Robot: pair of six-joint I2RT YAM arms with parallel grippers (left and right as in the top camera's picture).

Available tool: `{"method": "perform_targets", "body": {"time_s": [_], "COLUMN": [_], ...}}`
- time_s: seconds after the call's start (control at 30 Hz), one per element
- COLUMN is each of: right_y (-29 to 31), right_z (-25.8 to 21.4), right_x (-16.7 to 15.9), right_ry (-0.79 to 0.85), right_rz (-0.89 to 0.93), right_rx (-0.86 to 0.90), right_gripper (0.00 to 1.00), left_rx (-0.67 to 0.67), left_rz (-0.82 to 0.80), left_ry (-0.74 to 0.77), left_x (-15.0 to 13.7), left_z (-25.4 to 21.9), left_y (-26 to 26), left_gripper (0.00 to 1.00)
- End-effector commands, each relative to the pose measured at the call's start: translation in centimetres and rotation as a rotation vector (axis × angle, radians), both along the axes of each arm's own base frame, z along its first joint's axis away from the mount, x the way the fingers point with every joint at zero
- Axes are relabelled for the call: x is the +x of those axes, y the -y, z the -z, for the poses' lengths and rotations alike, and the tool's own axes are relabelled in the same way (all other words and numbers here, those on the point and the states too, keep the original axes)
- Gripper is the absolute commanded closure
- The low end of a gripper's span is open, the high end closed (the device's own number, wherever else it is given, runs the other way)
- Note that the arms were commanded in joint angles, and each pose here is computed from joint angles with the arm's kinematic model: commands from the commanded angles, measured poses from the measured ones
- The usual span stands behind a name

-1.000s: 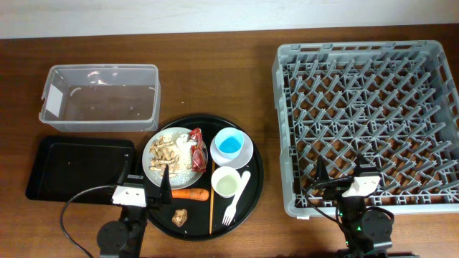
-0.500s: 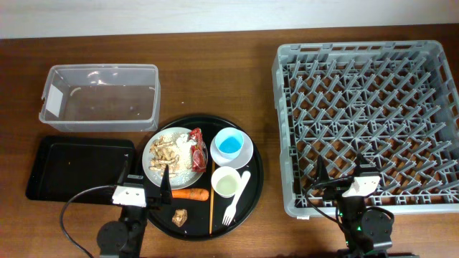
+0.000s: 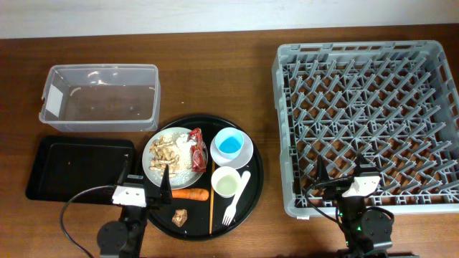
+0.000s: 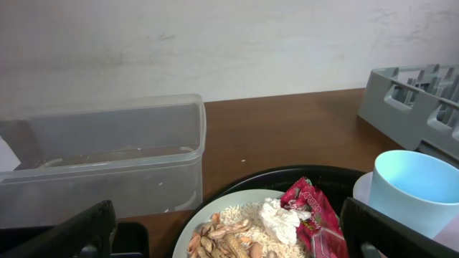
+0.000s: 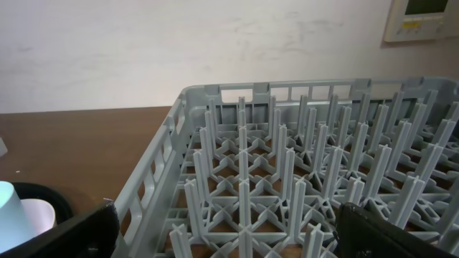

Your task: Sort waste into correct bins and load items into the dishwasher rack

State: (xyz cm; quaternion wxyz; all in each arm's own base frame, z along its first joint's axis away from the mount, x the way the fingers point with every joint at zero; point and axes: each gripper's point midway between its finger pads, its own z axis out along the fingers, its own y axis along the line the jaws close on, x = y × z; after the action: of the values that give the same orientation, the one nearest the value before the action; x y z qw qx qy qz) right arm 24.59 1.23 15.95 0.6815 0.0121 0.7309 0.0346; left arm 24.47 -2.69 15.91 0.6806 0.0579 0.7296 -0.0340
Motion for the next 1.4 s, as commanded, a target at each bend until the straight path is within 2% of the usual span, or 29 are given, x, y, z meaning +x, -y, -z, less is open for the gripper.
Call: {"method": "perform_targets", "body": {"time_s": [0.0, 0.77, 1.03, 1.37], "right_y": [0.0, -0.2, -0.1, -0.2], "right_z": [0.3, 0.1, -3.4, -9.1], "right_x": [0.0, -0.1, -1.3, -2.5], "right_ry": [-0.006, -0.008, -0.072, -0.304], "right_rz": [0.0, -0.015, -0.016, -0.024], "right_rx": [0.0, 0.002, -0.003, -0.019], "right_gripper": [0.01, 0.01, 0.01, 0.01], "left_rx": [-0.012, -0.021, -0.015, -0.003], "left_rz": [0.013, 0.013, 0.012, 0.028], "left_ry": [-0.001, 0.001, -0.112, -0.402], "left_x": [-0.1, -0.2, 0.1, 2.4], "left_z": [0.1, -0.7, -4.4, -8.5], "left_y": [0.2, 0.2, 0.2, 0.7], "left_gripper": [0.01, 0.01, 0.01, 0.01]}}
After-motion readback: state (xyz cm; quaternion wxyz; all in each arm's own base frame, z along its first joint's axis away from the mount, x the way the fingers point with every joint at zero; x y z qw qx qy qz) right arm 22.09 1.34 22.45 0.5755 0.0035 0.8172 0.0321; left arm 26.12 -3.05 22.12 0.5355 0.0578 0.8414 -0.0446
